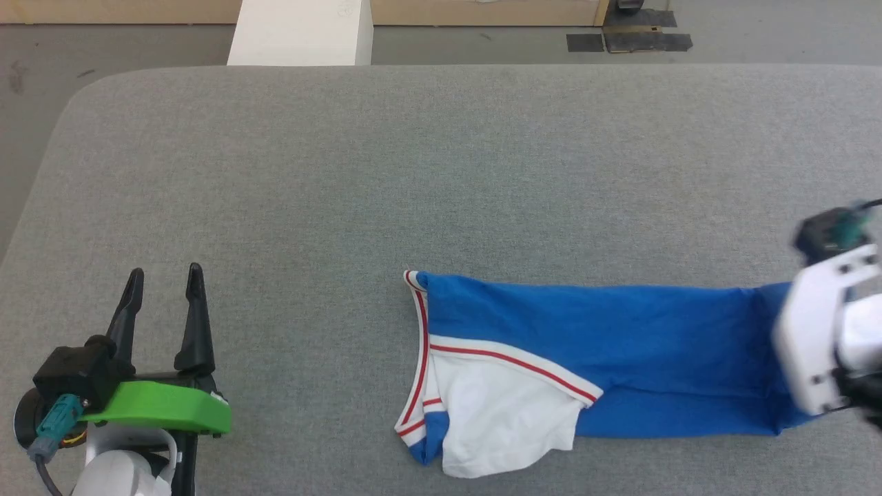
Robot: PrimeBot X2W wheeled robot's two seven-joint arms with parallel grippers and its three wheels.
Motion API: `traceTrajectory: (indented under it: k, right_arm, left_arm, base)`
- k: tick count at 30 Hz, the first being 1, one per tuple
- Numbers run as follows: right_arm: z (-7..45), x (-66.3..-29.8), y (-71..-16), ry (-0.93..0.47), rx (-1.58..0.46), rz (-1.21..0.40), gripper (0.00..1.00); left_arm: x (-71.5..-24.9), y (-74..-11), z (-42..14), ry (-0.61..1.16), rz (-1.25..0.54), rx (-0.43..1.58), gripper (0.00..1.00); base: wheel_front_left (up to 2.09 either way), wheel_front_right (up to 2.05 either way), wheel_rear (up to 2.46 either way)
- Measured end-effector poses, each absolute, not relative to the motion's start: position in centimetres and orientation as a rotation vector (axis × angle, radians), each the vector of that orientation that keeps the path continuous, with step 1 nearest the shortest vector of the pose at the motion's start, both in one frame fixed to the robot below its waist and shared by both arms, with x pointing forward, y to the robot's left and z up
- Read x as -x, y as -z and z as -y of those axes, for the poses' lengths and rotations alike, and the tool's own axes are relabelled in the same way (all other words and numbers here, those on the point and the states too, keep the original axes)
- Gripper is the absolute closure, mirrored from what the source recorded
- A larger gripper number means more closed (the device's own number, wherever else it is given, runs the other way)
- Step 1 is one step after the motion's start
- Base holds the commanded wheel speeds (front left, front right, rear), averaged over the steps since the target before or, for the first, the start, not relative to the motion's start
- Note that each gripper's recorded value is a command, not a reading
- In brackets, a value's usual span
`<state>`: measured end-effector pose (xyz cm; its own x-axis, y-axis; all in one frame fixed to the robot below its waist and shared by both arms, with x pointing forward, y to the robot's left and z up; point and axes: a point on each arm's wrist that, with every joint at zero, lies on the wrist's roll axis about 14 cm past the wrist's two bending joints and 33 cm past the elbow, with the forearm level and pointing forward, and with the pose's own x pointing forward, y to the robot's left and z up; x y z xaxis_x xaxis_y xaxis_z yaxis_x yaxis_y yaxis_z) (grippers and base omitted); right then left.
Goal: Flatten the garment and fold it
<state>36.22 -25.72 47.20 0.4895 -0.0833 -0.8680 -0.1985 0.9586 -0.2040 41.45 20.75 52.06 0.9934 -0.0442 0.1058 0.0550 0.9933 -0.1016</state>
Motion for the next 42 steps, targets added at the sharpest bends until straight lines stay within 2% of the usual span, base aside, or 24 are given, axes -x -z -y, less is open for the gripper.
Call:
traceTrajectory:
  k: [8, 15, 21, 30, 31, 32, 33, 42]
  right_arm:
    - [14.3, -36.6, -45.9, -0.419, 0.262, -0.986, 1.0]
    - [6.5, -38.1, -45.4, -0.61, 0.208, -0.874, 1.0]
    - [2.1, -38.4, -43.9, -0.694, 0.155, -0.864, 1.0]
    - [0.8, -38.6, -39.3, -0.653, 0.067, -0.904, 1.0]
    - [0.9, -38.7, -38.9, -0.644, 0.062, -0.898, 0.84]
    - [0.9, -38.6, -38.6, -0.64, 0.063, -0.894, 0.36]
    - [0.8, -38.6, -38.3, -0.639, 0.062, -0.894, 0.0]
    - [-3.9, -37.7, -42.2, -0.796, -0.027, -0.759, 0.0]
  left_arm:
    - [-40.8, -51.7, -21.4, 0.019, 0.092, 0.13, 0.0]
    - [-39.7, -51.2, -22.7, -0.021, 0.075, 0.129, 0.0]
    - [-38.8, -50.7, -23.6, -0.053, 0.058, 0.133, 0.0]
    - [-38.1, -49.9, -24.5, -0.089, 0.036, 0.143, 0.0]
    - [-38.1, -49.8, -24.5, -0.09, 0.033, 0.144, 0.0]
    - [-38.0, -49.7, -24.4, -0.09, 0.03, 0.147, 0.0]
    - [-38.0, -49.7, -24.4, -0.09, 0.028, 0.149, 0.0]
    - [-38.0, -49.7, -23.3, -0.061, 0.029, 0.157, 0.0]
  base:
    - [0.0, 0.0, 0.0]
    - [0.0, 0.0, 0.0]
    - [0.0, 0.0, 0.0]
    - [0.0, 0.0, 0.0]
    - [0.0, 0.0, 0.0]
    - [0.0, 0.0, 0.0]
    - [0.0, 0.0, 0.0]
    - [0.0, 0.0, 0.0]
